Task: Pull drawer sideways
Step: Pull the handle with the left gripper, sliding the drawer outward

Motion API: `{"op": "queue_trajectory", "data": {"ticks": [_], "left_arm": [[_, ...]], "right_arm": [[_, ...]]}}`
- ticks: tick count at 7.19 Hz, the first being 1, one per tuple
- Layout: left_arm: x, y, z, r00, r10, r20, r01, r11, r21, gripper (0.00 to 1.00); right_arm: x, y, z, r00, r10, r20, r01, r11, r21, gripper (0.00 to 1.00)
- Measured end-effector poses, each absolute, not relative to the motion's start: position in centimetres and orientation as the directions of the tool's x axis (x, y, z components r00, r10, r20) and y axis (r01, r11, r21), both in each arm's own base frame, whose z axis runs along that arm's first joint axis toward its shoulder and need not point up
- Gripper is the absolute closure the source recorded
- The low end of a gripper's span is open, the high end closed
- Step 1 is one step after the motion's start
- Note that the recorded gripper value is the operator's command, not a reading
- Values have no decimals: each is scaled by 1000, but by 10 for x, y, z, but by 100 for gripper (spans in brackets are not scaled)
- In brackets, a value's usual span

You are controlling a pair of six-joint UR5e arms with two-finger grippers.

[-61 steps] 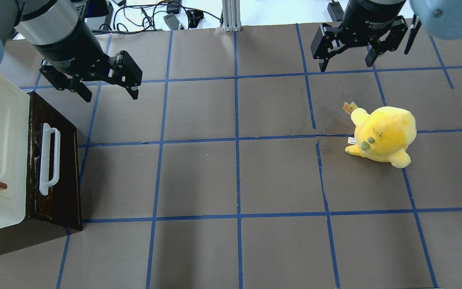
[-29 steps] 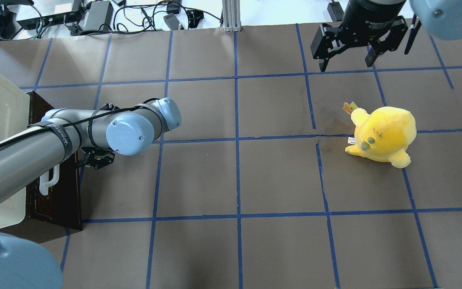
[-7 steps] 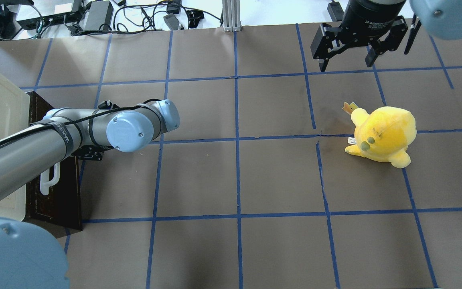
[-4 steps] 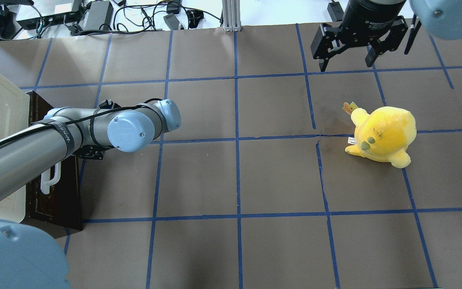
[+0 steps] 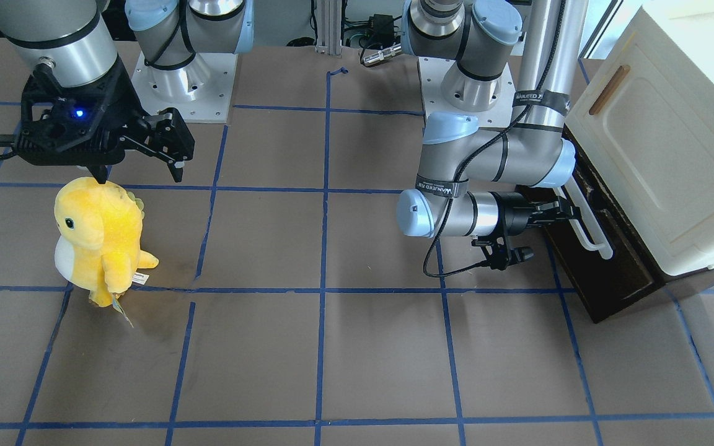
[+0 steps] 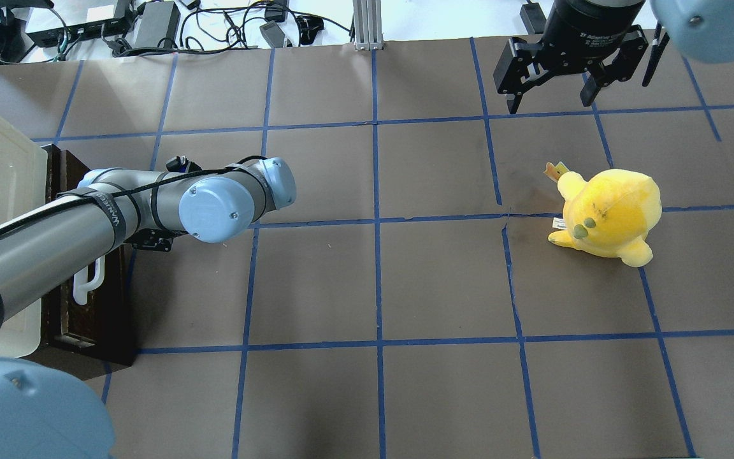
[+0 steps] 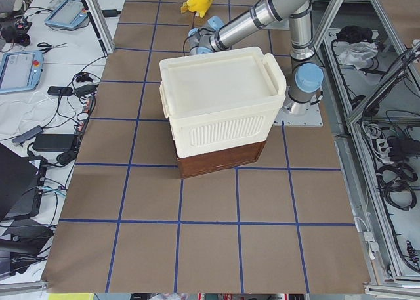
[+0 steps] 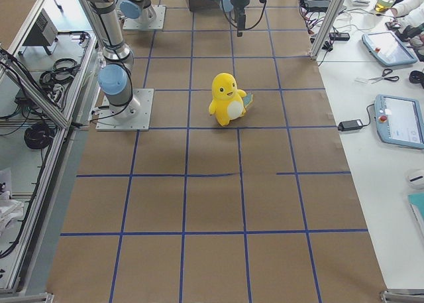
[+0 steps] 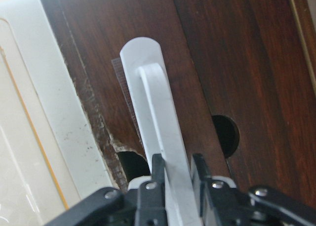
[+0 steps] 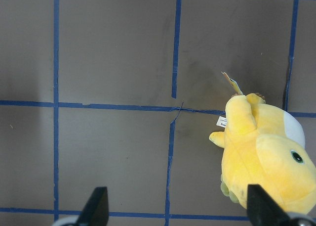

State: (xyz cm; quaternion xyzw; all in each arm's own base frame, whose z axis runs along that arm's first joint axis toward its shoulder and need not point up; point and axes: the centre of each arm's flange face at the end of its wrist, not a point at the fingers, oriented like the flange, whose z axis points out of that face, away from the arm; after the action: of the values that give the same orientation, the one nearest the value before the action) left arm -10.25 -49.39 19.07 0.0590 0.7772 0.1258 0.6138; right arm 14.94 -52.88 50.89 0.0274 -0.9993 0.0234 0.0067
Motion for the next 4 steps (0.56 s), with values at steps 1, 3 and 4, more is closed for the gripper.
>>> {"op": "queue_trajectory", "data": {"ticks": [1,3,4], "left_arm": [[-104,-494,191,-239,246,-939,-61,962,268,76],[-107,-493,191,-239,246,-939,-56,962,266,76],[-110,-493,192,-238,247,-940,-49,963,265,76]], "right_arm": [[149,-529,509,-998,-55,15,-55,997,-46,0],[149,-529,509,-998,-55,15,-55,997,-46,0],[149,-529,509,-998,-55,15,-55,997,-46,0]]}}
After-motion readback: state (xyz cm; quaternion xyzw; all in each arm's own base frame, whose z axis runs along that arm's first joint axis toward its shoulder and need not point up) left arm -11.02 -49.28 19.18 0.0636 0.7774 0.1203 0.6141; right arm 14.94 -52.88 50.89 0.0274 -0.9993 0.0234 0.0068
